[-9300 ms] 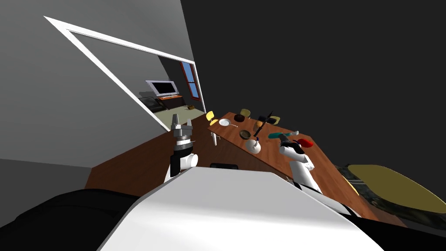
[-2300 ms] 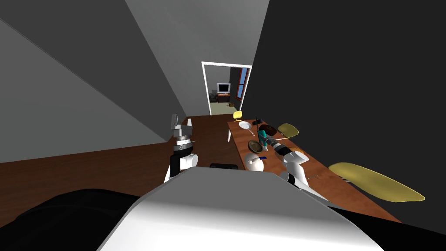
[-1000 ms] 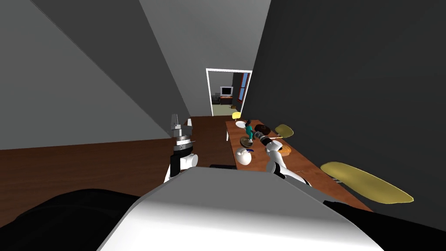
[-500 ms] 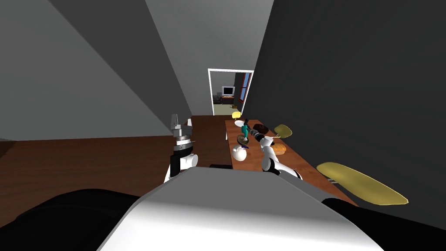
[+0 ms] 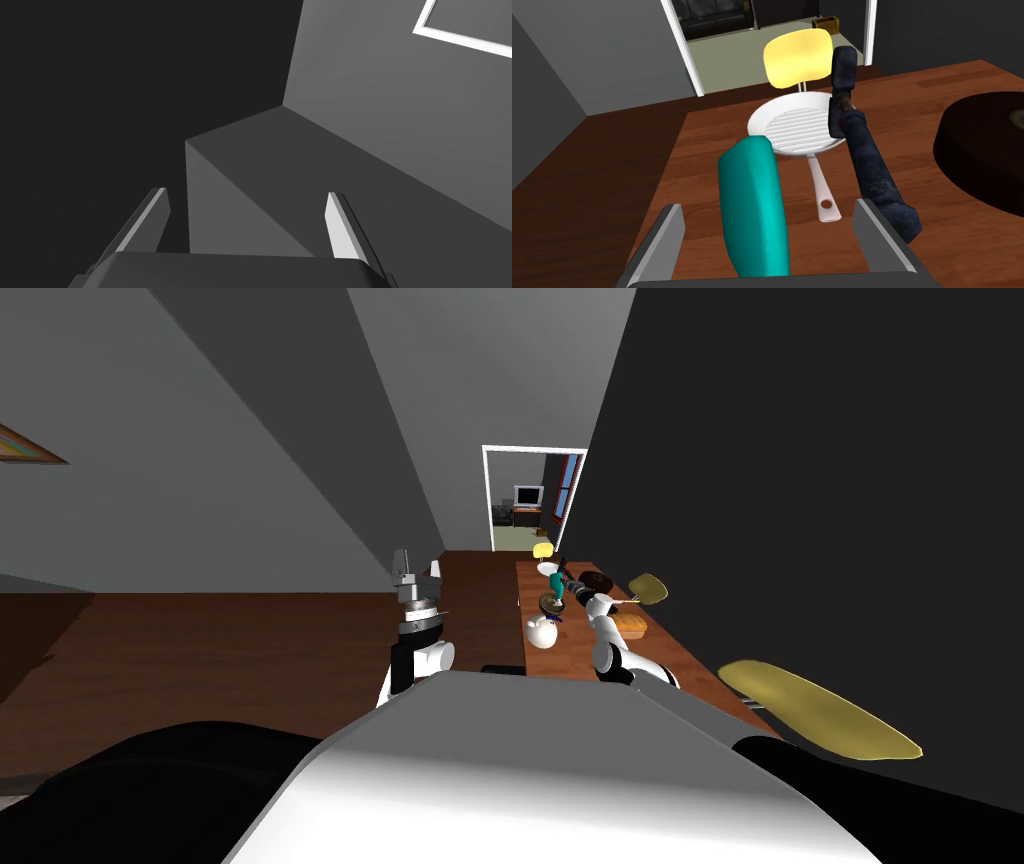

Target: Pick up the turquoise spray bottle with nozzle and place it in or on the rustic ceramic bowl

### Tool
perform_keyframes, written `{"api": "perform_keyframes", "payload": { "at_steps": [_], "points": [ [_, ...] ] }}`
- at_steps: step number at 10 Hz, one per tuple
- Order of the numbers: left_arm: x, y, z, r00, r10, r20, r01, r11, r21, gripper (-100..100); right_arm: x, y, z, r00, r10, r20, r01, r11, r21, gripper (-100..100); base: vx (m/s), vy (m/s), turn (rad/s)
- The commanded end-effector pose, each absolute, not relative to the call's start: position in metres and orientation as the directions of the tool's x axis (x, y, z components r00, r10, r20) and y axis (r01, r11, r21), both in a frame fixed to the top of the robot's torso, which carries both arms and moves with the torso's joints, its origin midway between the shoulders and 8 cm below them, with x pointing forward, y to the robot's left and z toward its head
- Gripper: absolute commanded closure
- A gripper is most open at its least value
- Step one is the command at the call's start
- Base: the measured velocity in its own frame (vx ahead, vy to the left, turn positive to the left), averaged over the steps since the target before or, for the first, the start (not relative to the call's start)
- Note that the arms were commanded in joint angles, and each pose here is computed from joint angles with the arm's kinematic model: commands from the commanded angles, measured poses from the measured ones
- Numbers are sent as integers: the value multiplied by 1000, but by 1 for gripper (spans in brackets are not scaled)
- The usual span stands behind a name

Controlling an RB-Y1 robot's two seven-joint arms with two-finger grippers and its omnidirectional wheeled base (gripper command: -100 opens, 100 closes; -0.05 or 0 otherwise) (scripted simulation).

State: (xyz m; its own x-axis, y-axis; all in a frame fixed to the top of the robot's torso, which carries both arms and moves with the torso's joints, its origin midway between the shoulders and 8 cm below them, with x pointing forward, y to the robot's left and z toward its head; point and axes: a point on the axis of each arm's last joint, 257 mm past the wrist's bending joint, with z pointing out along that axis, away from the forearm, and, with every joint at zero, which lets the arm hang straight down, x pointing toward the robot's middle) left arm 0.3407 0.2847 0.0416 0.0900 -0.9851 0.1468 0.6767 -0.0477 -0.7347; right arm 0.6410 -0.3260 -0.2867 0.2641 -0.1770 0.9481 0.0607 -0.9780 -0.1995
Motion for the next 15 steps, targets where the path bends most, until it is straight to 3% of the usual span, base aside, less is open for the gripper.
{"api": "perform_keyframes", "payload": {
  "at_steps": [1, 2, 3, 4, 8, 15],
  "points": [
    [341, 285, 42, 90, -985, 147, 677, -48, -735, 0, 649, -323, -289, 274, -185, 944, 32, -979, -201, -100, 13, -3, -1],
    [341, 285, 42, 90, -985, 147, 677, -48, -735, 0, 649, -327, -290, 273, -186, 944, 18, -980, -198, -100, 23, 17, 4],
    [341, 285, 42, 90, -985, 147, 677, -48, -735, 0, 659, -274, -297, 309, -187, 932, 62, -974, -216, -100, -111, -140, 223],
    [341, 285, 42, 90, -985, 147, 677, -48, -735, 0, 677, -264, -271, 274, -163, 948, 75, -979, -190, -100, -4, 16, 66],
    [341, 285, 42, 90, -985, 147, 677, -48, -735, 0, 679, -285, -272, 260, -151, 954, -8, -988, -155, -100, 3, -6, -16],
    [341, 285, 42, 90, -985, 147, 677, -48, -735, 0, 697, -288, -246, 250, -138, 958, 8, -989, -145, -100, -2, 2, 13]
  ]
}}
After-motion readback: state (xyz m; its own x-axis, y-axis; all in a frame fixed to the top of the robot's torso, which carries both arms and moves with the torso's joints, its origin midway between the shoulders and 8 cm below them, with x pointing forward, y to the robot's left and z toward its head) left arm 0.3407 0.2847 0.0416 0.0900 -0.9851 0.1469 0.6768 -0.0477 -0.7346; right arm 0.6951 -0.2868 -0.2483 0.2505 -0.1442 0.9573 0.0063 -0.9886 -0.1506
